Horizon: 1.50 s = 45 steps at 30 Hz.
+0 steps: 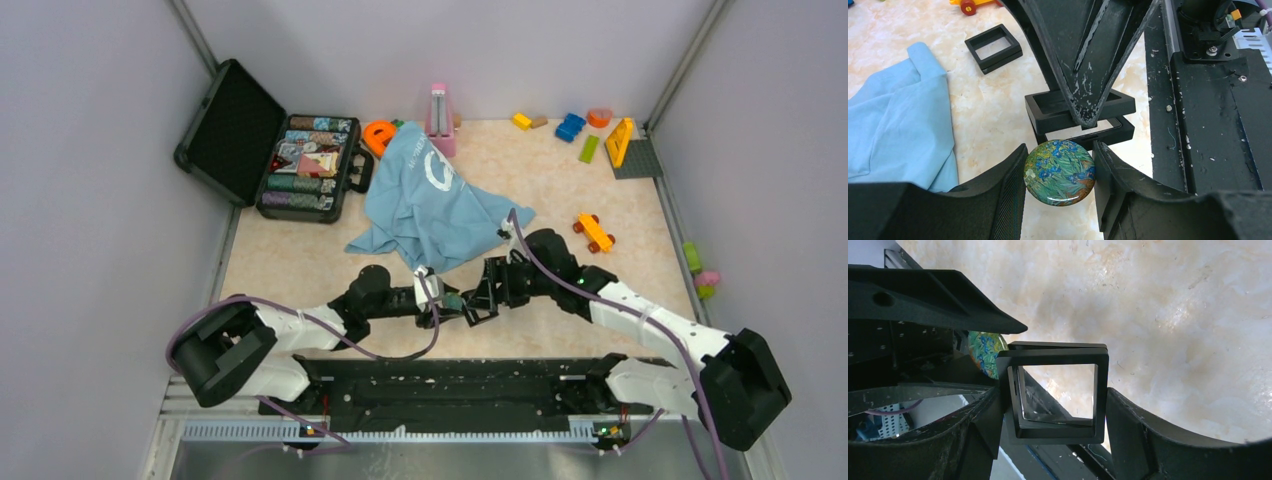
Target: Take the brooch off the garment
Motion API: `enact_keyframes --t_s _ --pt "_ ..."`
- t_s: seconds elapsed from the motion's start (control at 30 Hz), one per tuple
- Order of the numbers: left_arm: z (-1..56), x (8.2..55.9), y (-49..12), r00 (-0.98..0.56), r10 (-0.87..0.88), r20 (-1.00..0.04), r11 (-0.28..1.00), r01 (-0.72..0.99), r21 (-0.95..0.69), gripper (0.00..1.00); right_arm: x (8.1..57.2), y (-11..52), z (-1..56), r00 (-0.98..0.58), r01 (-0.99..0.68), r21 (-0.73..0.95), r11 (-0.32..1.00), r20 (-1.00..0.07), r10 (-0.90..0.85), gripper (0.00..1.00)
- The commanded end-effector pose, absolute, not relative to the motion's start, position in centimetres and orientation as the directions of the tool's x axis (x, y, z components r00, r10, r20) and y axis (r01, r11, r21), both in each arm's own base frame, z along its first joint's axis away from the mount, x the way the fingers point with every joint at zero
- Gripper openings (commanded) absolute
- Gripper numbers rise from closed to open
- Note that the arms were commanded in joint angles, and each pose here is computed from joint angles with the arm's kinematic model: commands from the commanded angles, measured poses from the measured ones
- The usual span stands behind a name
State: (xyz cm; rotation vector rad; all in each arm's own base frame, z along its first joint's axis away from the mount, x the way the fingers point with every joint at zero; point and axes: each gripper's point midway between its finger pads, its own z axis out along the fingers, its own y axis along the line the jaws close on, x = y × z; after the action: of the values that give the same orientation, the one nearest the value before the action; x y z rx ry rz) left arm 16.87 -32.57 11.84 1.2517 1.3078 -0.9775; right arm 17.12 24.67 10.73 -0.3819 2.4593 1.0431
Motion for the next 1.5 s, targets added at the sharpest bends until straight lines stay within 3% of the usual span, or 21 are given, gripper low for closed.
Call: enact_keyframes --t_s 0.0,0.27,0.67,1.1,1.47 --pt "12.0 17.6 -32.7 0.075 0.145 -0.987 0.164 0.981 0.099 0.00 17.2 25.6 13.4 -0.837 -0.448 0.638 0.627 -0.546 -0.042 0.45" --pt "10.6 17.4 -32.5 0.028 0.194 -0.981 0.160 0.985 0.060 0.00 17.0 26.1 14.1 -0.850 -0.425 0.684 0.593 -0.527 -0.001 0.43" --pt "9.5 19.0 -31.1 -0.057 0.270 -0.961 0.294 0.955 0.026 0.00 18.9 26.8 12.4 -0.863 -0.339 0.744 0.575 -0.490 0.126 0.43" --pt "11.1 18.7 -29.5 -0.027 0.254 -0.967 0.335 0.940 0.062 0.00 21.4 27.4 9.9 -0.854 -0.297 0.737 0.607 -0.490 0.177 0.43" --pt "9.7 19.5 -31.0 -0.003 0.228 -0.974 0.314 0.947 0.071 0.00 21.0 28.3 10.8 -0.864 -0.307 0.779 0.547 -0.469 0.182 0.43"
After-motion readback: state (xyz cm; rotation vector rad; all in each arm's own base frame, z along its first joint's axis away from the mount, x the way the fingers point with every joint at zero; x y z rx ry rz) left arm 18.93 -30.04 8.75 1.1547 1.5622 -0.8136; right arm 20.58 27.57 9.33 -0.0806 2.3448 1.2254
